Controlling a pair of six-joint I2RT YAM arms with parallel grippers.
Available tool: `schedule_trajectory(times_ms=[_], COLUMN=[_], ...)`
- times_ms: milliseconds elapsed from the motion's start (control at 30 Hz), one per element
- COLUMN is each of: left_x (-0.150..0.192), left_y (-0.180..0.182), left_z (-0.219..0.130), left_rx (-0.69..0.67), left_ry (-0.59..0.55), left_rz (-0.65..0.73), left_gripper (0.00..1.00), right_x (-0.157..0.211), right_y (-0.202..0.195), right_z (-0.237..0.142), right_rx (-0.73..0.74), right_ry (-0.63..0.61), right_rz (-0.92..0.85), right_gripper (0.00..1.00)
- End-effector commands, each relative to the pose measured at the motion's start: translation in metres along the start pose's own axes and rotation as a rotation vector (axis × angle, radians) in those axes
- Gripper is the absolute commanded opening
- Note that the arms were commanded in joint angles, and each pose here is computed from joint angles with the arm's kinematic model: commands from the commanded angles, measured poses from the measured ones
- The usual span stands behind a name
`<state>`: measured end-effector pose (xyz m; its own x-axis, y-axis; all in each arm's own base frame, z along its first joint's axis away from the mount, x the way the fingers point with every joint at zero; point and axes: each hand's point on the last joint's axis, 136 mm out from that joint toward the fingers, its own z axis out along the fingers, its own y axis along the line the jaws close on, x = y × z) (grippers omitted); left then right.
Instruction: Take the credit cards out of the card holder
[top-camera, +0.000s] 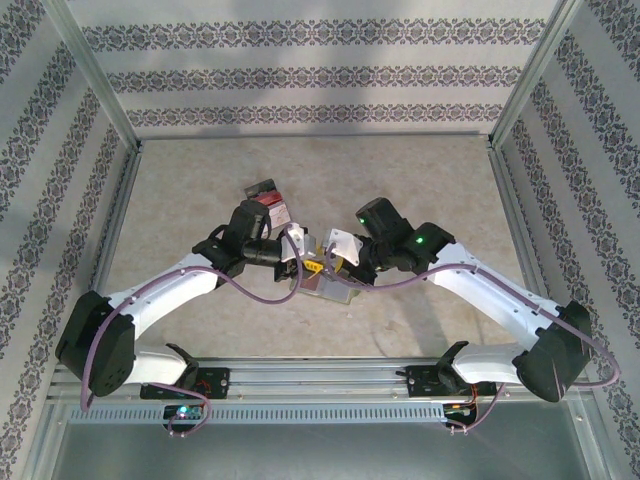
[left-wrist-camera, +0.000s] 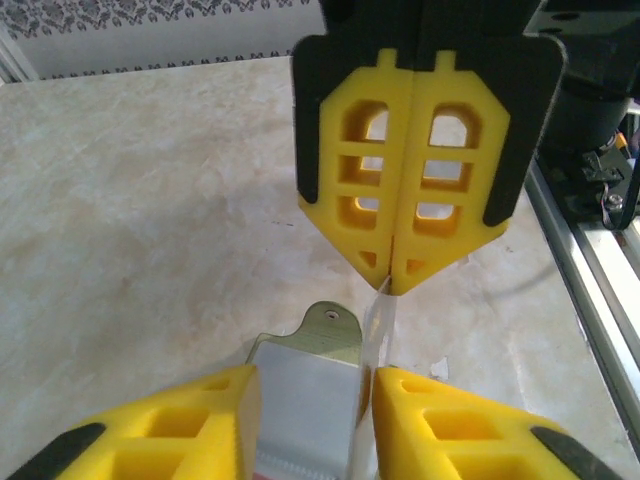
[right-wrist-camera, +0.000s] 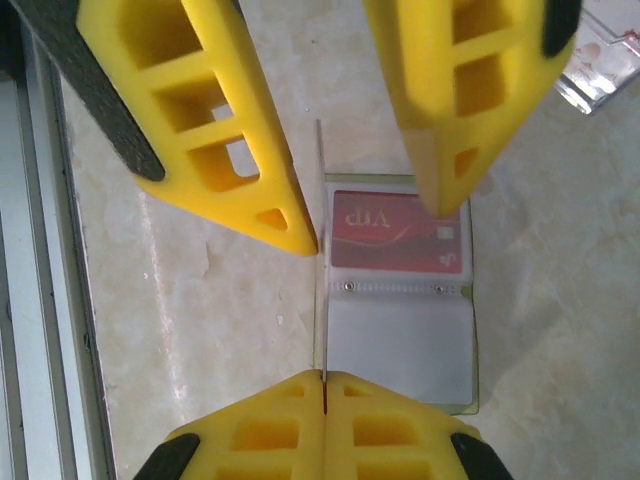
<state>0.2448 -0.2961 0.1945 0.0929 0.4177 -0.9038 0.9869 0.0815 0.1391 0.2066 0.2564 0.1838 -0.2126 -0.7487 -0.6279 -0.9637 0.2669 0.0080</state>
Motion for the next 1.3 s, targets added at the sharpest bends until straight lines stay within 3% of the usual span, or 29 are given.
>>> schedule_trajectory(times_ms=[0,133,233,367,533,633,733,867,1067,1267], left_x=[-0.014,-0.016,-0.017,-0.019,-0.03,-0.038,-0.046,-0.051,-0.053,-0.054], left_y=[-0.001,-0.004,-0.005,-0.007,0.005,0.004,0.0,-0.008,-0.014,-0.017], left_z=[0.001,-0.002,-0.005,-0.01,-0.026,-0.037,-0.046,-0.05,-0.052,-0.052], left_rx=[0.003,-0.003,-0.014,-0.05,-0.218,-0.276,-0.31,-0.328,-0.328,-0.323], left_ry=[-0.042,-0.056,-0.063,-0.093,-0.212,-0.295,-0.379,-0.424,-0.456,-0.465], left_rz=[0.061,0.068,0.059,0.054,0.042,0.046,0.044,0.065,0.083,0.09], left_gripper=[0.22,0.03,0.0,0.0,0.0,0.0,0.0,0.0,0.0,0.0], right_x=[-0.015,-0.014,-0.016,-0.022,-0.031,-0.036,-0.042,-0.052,-0.068,-0.08], right_y=[0.005,0.003,0.001,-0.003,-0.002,0.007,0.013,0.017,0.022,0.02], right_z=[-0.009,-0.012,-0.017,-0.033,-0.062,-0.075,-0.085,-0.092,-0.082,-0.067], right_rx=[-0.016,-0.033,-0.046,-0.057,-0.035,-0.006,0.035,0.042,-0.005,-0.043], right_ry=[-0.062,-0.076,-0.102,-0.183,-0.322,-0.389,-0.422,-0.39,-0.339,-0.302], right_rz=[-0.016,0.0,0.02,0.037,-0.038,-0.173,-0.28,-0.338,-0.387,-0.414], right_gripper=[0.0,0.0,0.0,0.3,0.73,0.87,0.96,0.96,0.88,0.72])
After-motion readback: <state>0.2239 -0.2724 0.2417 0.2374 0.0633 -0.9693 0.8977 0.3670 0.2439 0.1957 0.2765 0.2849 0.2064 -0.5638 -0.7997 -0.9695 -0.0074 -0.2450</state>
